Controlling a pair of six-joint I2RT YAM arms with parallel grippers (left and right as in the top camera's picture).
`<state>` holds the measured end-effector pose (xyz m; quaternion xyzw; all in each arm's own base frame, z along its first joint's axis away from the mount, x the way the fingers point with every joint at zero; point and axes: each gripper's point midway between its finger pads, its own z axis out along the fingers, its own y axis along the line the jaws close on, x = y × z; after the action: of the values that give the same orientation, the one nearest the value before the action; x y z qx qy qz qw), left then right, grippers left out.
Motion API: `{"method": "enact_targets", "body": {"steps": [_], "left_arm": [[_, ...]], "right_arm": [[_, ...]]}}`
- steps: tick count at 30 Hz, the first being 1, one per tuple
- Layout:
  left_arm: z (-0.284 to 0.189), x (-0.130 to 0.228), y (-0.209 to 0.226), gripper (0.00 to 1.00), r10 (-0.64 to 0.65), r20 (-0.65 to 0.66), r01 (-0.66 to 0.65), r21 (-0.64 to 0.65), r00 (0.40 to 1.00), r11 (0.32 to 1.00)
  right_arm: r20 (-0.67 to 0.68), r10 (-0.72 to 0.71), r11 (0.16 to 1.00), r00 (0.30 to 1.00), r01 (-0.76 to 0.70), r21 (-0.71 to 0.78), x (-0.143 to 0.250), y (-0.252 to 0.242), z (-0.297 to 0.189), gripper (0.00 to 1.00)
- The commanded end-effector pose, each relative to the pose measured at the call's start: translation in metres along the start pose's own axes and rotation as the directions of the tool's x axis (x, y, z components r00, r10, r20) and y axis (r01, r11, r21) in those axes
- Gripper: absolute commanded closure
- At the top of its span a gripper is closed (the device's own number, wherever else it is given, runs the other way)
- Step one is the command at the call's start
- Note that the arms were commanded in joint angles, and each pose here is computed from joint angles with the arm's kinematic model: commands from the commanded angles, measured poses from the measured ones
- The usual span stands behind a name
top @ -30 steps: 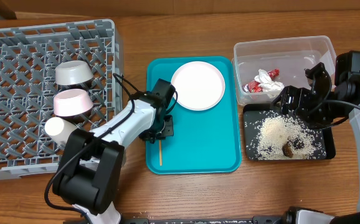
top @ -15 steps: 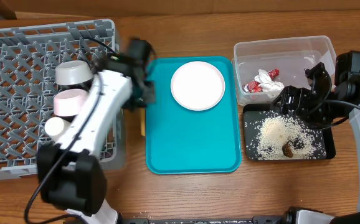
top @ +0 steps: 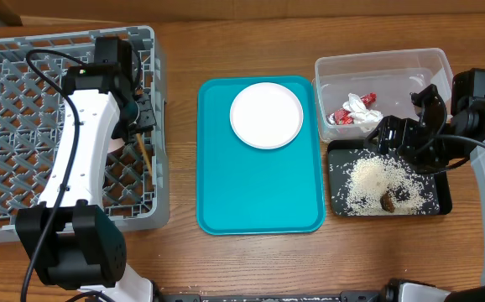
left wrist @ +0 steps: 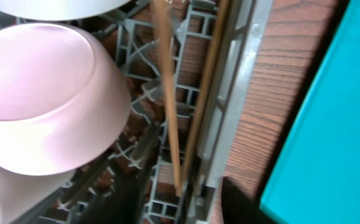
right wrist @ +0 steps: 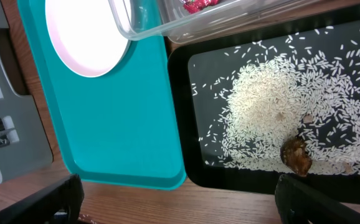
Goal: Sort waste into correct bins and load items into the dishwasher
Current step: 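Carry the chopsticks left and drop them into the rack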
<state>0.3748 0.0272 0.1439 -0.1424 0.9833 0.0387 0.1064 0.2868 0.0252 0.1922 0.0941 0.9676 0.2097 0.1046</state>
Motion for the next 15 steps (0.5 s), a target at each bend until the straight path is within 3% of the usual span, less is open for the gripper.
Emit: {"method": "enact_targets", "body": {"steps": [1,7,11,15], "left_arm": [[-0.005,-0.002,-0.005,0.47,0.019,0.014,-0.019,0.022,1.000,1.000],[-0.011,0.007,-0.034,0.62,0.037,-0.022,-0.033,0.176,0.999,0.984],[-0.022,0.017,-0.078,0.62,0.092,-0.035,-0.074,0.346,0.995,0.935],[-0.027,0.022,-0.117,0.59,0.197,0.038,-0.198,0.340,0.980,0.919]], "right_arm": [[0.016,-0.013,1.000,1.000,0.013,-0.007,-0.002,0.004,-0.004,0.00],[0.017,-0.013,1.000,1.000,0.013,-0.007,-0.002,0.004,-0.004,0.00],[0.017,-0.013,1.000,1.000,0.013,-0.007,-0.002,0.004,-0.004,0.00],[0.018,-0.013,1.000,1.000,0.013,-0.007,-0.002,0.004,-0.004,0.00]]}}
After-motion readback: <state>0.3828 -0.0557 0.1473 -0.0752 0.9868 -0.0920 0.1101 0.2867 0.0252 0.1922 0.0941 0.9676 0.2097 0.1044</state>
